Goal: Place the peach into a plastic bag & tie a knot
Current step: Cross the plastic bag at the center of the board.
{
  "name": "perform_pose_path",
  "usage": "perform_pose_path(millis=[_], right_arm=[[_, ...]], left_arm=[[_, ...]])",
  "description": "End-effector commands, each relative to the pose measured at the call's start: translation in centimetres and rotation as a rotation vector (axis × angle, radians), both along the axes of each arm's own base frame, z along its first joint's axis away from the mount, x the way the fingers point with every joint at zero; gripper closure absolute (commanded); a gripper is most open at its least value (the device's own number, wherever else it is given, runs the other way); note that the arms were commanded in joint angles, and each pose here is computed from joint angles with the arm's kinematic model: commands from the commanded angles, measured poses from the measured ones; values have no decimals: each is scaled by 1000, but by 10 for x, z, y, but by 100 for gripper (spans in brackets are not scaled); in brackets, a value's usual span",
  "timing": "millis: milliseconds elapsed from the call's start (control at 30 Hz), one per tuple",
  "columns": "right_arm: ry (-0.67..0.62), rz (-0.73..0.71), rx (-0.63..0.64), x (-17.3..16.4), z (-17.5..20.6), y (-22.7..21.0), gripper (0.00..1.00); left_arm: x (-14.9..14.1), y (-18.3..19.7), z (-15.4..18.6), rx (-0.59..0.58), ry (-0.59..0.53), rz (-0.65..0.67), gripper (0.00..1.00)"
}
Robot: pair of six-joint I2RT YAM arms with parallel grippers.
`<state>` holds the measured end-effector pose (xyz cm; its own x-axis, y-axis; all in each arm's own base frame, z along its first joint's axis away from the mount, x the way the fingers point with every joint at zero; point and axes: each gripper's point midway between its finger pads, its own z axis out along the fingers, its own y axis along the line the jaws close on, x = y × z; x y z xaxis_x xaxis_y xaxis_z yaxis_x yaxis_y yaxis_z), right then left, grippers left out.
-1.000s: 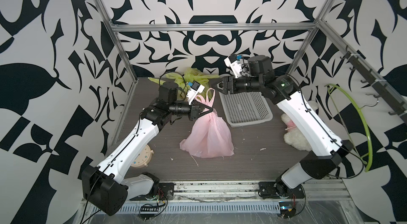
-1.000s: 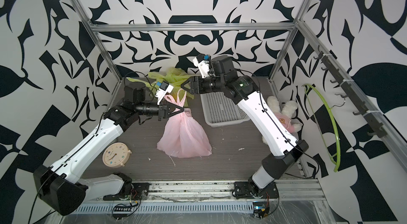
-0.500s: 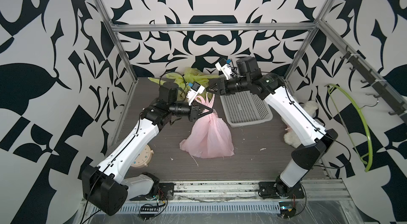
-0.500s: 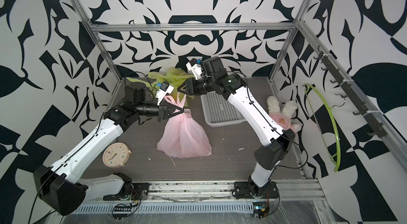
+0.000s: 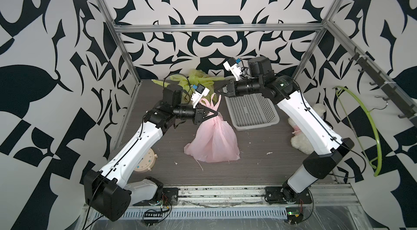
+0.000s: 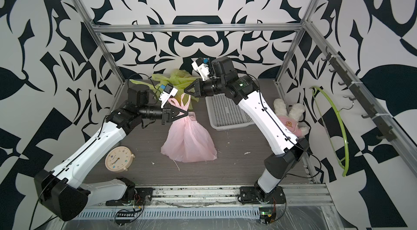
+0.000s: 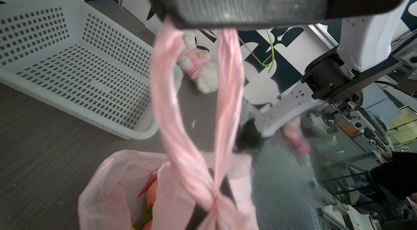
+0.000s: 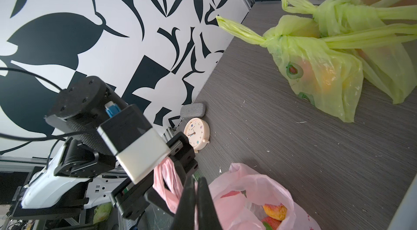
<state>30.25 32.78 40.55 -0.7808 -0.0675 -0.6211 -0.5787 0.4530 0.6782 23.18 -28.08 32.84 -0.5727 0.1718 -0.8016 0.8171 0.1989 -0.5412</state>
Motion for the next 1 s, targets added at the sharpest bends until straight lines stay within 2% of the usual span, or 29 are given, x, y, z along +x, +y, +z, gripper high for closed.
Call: perform_pose_path(millis=[0,167,233,367,567,800,967], right_arm=[[-59,19,84,-16,34,-6,100],[-65,1,80,-34,26,-6,100],[-60,-15,89,-41,19,-5,100],[-25,-33,101,-54,-10,10,100],[56,-27,84,-60,-65,40,100],[29,-56,-78,-46,-119,41,100],[-9,-56,-125,-37,-134,43,100]], left_arm=[[11,3,-10,57,-7,60,100],[42,18,-30,129,12,215,100],[56,27,-34,138,25,289,100],[70,35,-35,113,29,360,100],[71,36,-28,81,13,382,100],[59,35,-27,60,29,350,100],[48,32,-24,36,67,301,98]])
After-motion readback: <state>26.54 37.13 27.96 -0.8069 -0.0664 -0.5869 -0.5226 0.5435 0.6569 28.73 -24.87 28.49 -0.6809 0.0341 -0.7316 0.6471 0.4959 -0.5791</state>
